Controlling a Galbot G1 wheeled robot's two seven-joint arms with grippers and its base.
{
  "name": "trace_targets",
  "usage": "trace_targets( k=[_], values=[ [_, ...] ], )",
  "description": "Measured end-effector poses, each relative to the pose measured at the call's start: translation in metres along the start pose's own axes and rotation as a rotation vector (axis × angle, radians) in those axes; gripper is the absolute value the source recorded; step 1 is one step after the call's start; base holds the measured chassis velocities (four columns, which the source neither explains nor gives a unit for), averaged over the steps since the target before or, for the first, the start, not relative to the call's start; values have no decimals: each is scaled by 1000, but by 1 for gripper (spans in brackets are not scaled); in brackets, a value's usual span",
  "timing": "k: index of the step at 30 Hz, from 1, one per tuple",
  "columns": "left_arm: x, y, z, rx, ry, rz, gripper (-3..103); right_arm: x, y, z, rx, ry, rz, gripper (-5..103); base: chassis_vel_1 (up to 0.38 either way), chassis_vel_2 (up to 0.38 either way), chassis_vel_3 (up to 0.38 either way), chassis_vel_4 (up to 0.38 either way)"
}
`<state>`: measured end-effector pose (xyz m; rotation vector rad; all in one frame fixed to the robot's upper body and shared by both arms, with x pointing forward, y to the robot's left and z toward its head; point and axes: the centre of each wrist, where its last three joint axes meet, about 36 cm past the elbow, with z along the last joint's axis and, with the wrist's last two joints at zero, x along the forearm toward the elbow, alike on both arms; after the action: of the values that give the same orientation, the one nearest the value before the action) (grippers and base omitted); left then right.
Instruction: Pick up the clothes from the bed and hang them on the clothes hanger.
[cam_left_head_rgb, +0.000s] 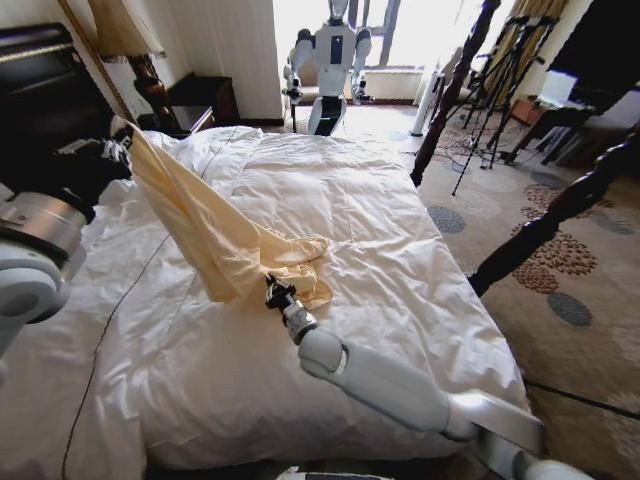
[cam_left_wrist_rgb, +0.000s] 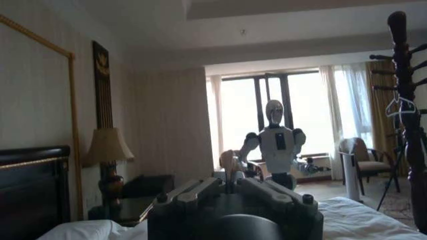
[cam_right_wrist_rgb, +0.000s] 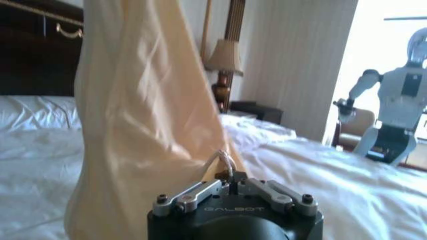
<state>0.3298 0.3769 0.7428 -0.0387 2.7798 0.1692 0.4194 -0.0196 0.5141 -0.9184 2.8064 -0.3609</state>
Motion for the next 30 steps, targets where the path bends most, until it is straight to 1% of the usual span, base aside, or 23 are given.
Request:
trace_targets(
  k=[3, 4, 5, 7, 8, 9, 11, 13, 14, 16, 17, 18, 19, 20, 21, 23, 24, 25, 27, 30],
  values=[
    [14, 2, -1, 3, -15, -28, 1, 18, -42, -36, 38, -73, 6, 0, 0, 0, 0, 0],
    [14, 2, -1, 3, -15, -28, 1, 18, -42, -36, 38, -73, 6, 0, 0, 0, 0, 0],
    [17, 2, -2, 3, -19, -32, 1, 20, -49, -43, 45, -84, 11, 0, 0, 0, 0, 0],
    [27, 2, -7, -1, -37, -44, 1, 25, -80, -73, 66, -138, 43, 0, 0, 0, 0, 0],
    [31, 2, -11, -6, -48, -50, 1, 28, -89, -84, 70, -156, 53, 0, 0, 0, 0, 0],
    [31, 2, -11, -6, -48, -50, 1, 28, -89, -84, 70, -156, 53, 0, 0, 0, 0, 0],
    [37, 3, -19, -19, -71, -62, 1, 33, -108, -110, 77, -198, 75, 0, 0, 0, 0, 0],
    [44, 7, -35, -35, -112, -79, 1, 46, -133, -150, 85, -256, 99, 0, 0, 0, 0, 0],
    [44, 7, -35, -35, -112, -79, 1, 46, -133, -150, 85, -256, 99, 0, 0, 0, 0, 0],
    [47, 13, -51, -48, -156, -98, 1, 60, -151, -182, 99, -306, 109, 0, 0, 0, 0, 0],
    [47, 13, -51, -48, -156, -98, 1, 60, -151, -182, 99, -306, 109, 0, 0, 0, 0, 0],
    [50, 17, -63, -49, -179, -108, 1, 70, -162, -206, 112, -338, 114, 0, 0, 0, 0, 0],
    [51, 20, -70, -50, -193, -113, 1, 76, -168, -219, 121, -354, 116, 0, 0, 0, 0, 0],
    [51, 20, -70, -50, -193, -113, 1, 76, -168, -219, 121, -354, 116, 0, 0, 0, 0, 0],
    [53, 26, -85, -48, -219, -121, 1, 87, -179, -245, 143, -390, 125, 0, 0, 0, 0, 0],
    [56, 33, -106, -40, -251, -125, 1, 100, -189, -279, 167, -428, 128, 0, 0, 0, 0, 0],
    [58, 35, -116, -36, -265, -123, 1, 106, -191, -295, 176, -445, 126, 0, 0, 0, 0, 0],
    [58, 35, -116, -36, -265, -123, 1, 106, -191, -295, 176, -445, 126, 0, 0, 0, 0, 0],
    [63, 36, -132, -28, -279, -113, 1, 119, -192, -324, 189, -466, 128, 0, 0, 0, 0, 0],
    [69, 35, -139, -20, -282, -101, 1, 129, -193, -342, 201, -483, 131, 0, 0, 0, 0, 0]
  ],
)
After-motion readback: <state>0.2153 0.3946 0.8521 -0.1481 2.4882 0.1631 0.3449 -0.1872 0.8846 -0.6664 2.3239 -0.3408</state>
